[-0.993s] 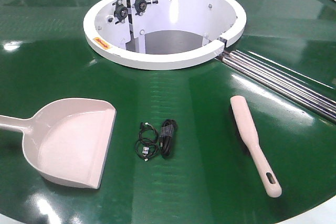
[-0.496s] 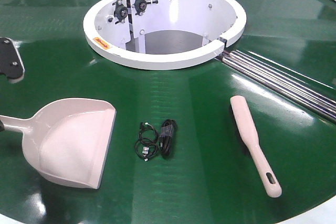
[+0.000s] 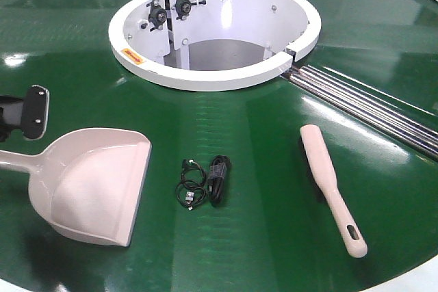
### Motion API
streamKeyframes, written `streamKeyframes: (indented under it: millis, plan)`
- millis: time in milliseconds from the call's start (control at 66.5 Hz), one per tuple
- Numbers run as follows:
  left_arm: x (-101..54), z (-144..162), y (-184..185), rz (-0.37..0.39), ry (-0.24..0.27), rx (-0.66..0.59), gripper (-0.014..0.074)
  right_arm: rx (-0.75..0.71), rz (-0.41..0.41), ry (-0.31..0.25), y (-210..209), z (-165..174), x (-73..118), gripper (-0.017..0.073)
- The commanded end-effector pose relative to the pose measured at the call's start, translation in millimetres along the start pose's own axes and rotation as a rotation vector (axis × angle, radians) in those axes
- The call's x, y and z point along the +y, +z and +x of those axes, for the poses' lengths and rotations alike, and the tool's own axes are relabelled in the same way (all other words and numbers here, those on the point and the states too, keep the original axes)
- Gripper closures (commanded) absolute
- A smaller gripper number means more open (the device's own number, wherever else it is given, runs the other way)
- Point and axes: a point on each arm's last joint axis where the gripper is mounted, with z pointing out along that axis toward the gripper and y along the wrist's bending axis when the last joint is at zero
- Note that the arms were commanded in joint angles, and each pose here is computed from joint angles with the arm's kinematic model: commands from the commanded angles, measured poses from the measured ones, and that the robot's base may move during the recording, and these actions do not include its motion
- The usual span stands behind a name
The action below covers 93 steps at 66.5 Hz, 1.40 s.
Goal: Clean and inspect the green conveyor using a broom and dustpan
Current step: 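Reach the left gripper to the pink dustpan handle and grasp it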
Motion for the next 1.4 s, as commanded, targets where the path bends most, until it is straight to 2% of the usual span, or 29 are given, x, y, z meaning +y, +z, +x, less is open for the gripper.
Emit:
streamKeyframes:
  millis: [0,165,241,376,526,707,933,1173,1279,1384]
  plan:
    - [7.8,1.7,-9.3,-0.07,0.011,0.011,0.0092,-0.077,0.005,-0.009,-1.0,-5.8,-0.1,0.0568]
    - [11.0,-2.8,4.7,-0.033,0.083,0.015,0.0092,-0.077,0.005,-0.009,-1.0,-5.8,-0.1,0.0568]
    - [14.4,-4.0,6.6,-0.038,0.107,0.015,0.0092,-0.077,0.005,-0.009,-1.0,-5.8,-0.1,0.0568]
    - [24.2,-6.6,6.3,-0.081,0.103,0.001,0.0092,-0.077,0.005,-0.009,-1.0,-5.8,-0.1,0.0568]
    - [30.2,-9.8,11.9,-0.071,0.102,-0.004,0.0092,-0.077,0.005,-0.009,-1.0,-5.8,-0.1,0.0568]
    - [33.9,-13.3,21.7,-0.058,0.151,-0.004,0.0092,-0.077,0.005,-0.009,-1.0,-5.8,-0.1,0.0568]
    - [37.4,-17.5,34.8,-0.047,0.169,-0.005,0.0108,-0.077,0.005,-0.009,-1.0,-5.8,-0.1,0.0568]
    - [39.4,-20.6,44.6,-0.036,0.175,-0.006,0.02,-0.077,0.005,-0.009,-1.0,-5.8,-0.1,0.0568]
    - [38.4,-20.6,46.0,-0.021,0.175,-0.004,0.0274,-0.077,0.005,-0.009,-1.0,-5.8,-0.1,0.0568]
    - [37.2,-19.9,45.5,-0.009,0.176,0.002,0.0385,-0.077,0.005,-0.009,-1.0,-5.8,-0.1,0.0568]
